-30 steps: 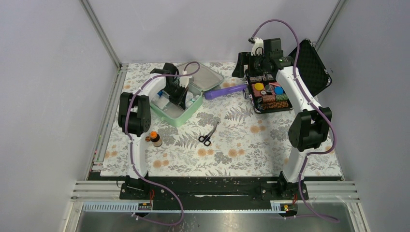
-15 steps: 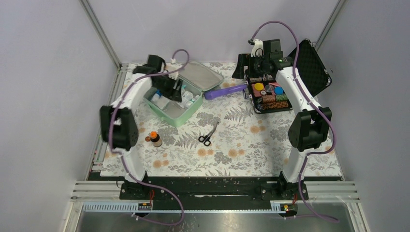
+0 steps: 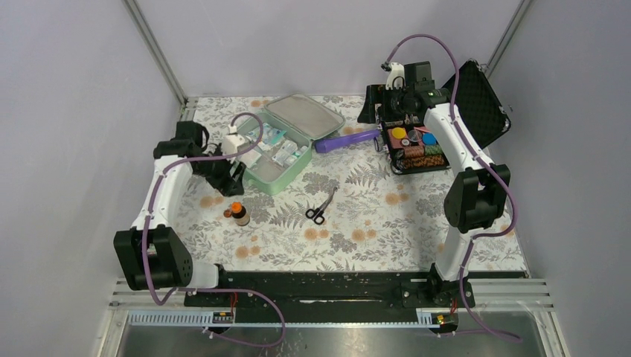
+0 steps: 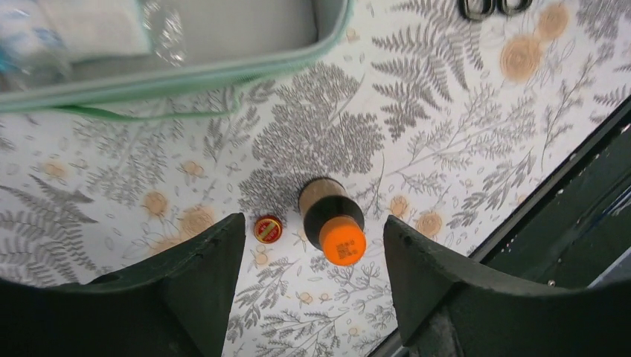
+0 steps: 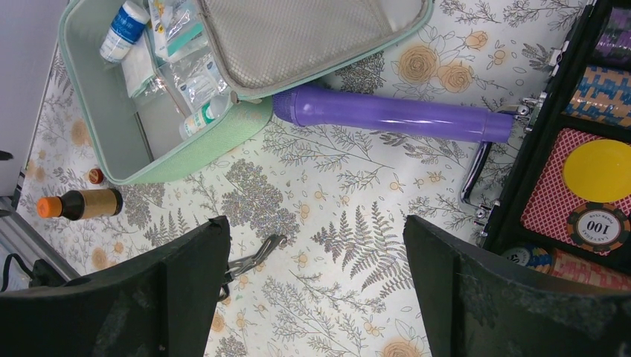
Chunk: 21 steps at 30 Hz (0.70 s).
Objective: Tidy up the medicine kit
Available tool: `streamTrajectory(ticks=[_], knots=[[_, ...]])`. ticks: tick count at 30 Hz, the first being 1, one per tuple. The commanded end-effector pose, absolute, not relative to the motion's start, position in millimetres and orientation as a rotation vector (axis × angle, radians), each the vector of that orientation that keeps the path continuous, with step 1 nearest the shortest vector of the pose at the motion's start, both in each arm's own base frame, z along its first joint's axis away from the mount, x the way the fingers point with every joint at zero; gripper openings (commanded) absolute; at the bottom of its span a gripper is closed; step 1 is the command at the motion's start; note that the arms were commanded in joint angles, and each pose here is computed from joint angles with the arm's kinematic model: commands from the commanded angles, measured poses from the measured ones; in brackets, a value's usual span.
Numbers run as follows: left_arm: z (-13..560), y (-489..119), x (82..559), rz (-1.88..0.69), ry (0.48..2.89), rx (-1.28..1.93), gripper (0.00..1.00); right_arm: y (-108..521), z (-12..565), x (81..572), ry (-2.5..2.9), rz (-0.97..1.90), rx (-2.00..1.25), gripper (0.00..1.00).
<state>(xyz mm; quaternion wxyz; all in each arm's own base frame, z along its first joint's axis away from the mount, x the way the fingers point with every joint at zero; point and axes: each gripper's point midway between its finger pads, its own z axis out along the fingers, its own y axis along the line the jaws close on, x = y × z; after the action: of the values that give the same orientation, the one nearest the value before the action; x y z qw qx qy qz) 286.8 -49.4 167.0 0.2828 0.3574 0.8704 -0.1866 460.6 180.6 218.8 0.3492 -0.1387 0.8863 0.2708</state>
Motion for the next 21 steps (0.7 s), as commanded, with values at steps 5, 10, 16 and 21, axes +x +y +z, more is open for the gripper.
streamTrajectory(ticks=[5, 10, 16, 21], knots=[[137.1, -35.9, 258.0, -0.450, 2.368, 1.119, 0.68, 187.9, 229.7, 463.0, 2.259, 0.717, -0.388, 0.93], [129.1, -35.5, 234.9, -0.450, 2.299, 1.245, 0.75, 189.6, 227.3, 462.5, 2.264, 0.729, -0.387, 0.93], [112.5, -27.8, 247.0, -0.389, 2.302, 1.251, 0.70, 191.0, 226.8, 463.1, 2.264, 0.733, -0.386, 0.93], [114.6, -34.1, 259.5, -0.458, 2.304, 1.225, 0.50, 190.5, 226.0, 461.2, 2.267, 0.728, -0.387, 0.93]])
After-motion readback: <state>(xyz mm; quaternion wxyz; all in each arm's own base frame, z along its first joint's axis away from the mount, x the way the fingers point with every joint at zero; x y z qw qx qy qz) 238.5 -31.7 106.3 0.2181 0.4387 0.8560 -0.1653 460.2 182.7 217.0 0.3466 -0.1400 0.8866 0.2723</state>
